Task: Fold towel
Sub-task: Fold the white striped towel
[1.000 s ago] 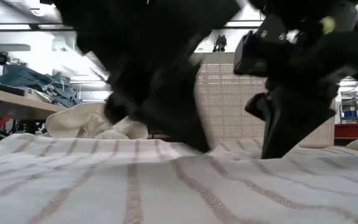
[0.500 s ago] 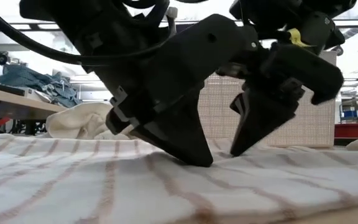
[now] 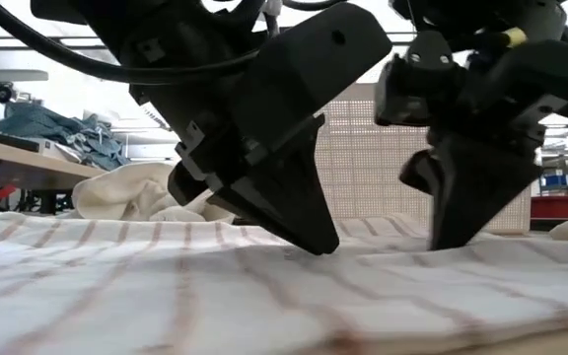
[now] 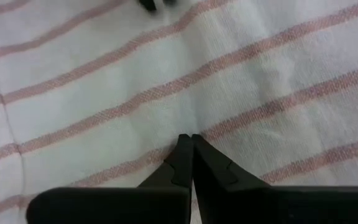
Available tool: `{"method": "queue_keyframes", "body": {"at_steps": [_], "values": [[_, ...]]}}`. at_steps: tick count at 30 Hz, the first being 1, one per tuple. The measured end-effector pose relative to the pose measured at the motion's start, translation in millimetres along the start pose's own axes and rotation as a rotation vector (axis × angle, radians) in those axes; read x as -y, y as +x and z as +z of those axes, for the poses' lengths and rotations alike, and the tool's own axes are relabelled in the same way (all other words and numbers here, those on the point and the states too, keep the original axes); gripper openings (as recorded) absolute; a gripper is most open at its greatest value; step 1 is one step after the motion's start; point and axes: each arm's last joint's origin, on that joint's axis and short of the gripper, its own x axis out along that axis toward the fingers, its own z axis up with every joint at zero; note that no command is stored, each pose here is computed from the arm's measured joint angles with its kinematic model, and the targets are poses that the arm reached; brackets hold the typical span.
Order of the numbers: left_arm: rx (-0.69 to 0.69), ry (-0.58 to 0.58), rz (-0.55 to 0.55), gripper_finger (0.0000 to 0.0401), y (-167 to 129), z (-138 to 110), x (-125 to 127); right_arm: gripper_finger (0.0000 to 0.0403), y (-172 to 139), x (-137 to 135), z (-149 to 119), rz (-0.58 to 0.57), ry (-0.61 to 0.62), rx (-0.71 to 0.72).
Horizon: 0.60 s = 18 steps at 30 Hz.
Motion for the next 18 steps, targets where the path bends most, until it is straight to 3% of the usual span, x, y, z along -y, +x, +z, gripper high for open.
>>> {"method": "queue_keyframes", "body": {"at_steps": [9,18], "values": [[-0.035,-0.023,0.040,0.0036,-5,-10,-1,0.0000,-12,-4,0,0.012,-0.024,-0.012],[-0.091,-0.052,0.107,0.0036,-25,-25,-1,0.0000,-35,-15,4,0.059,-0.152,0.064]]}}
